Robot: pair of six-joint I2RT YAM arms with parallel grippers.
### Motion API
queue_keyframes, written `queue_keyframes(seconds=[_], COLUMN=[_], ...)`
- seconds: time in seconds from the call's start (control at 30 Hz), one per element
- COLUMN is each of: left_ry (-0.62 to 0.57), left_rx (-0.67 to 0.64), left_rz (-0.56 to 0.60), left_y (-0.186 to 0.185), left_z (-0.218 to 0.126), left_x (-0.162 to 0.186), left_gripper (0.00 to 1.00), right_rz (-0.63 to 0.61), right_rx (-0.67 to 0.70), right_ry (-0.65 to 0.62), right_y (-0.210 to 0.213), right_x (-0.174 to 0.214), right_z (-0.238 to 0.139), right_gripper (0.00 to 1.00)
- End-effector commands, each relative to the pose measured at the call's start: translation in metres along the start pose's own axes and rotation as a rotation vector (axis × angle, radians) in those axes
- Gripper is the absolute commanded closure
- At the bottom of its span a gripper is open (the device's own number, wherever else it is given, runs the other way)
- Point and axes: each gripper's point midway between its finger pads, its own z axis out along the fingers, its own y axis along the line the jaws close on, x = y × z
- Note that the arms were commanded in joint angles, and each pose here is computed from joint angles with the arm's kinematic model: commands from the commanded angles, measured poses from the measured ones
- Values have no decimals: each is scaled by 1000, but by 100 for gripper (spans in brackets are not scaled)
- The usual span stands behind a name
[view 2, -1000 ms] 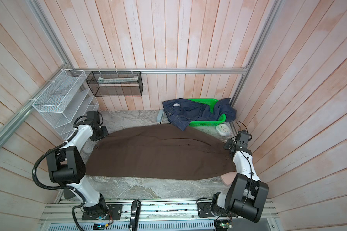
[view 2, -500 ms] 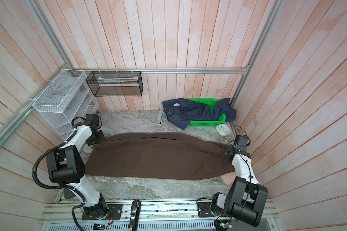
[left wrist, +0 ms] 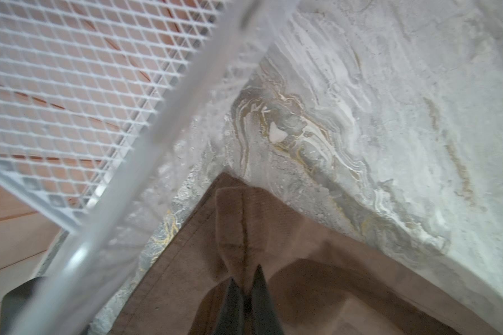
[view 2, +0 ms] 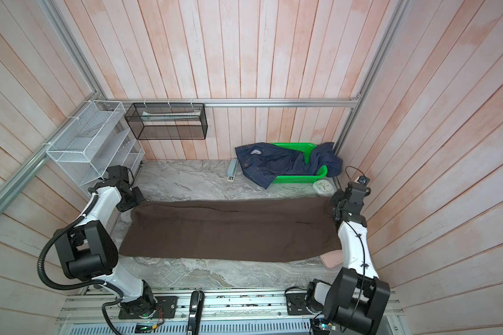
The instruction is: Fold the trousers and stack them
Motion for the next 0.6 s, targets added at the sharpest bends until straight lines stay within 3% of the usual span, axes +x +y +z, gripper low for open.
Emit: queue_keyframes(seconds=[0.0,0.3,0.57], left_ry=[-345,-476,-558], left_rx=[151,301,382], left_rz=[-112,-191,-277], left_y=[-15,-31,-2], left_z=[-65,-87,-115], left_x=[-93,-153,-172], left_gripper=[100,100,100], right_rz=[45,87,102], right_rx=[-138,-229,-259], right_ry=[-119,-201,-205], right_y=[41,69,60], right_x=[-58,-110,-119], right_z=[14,64,73], right_gripper=[100,100,100])
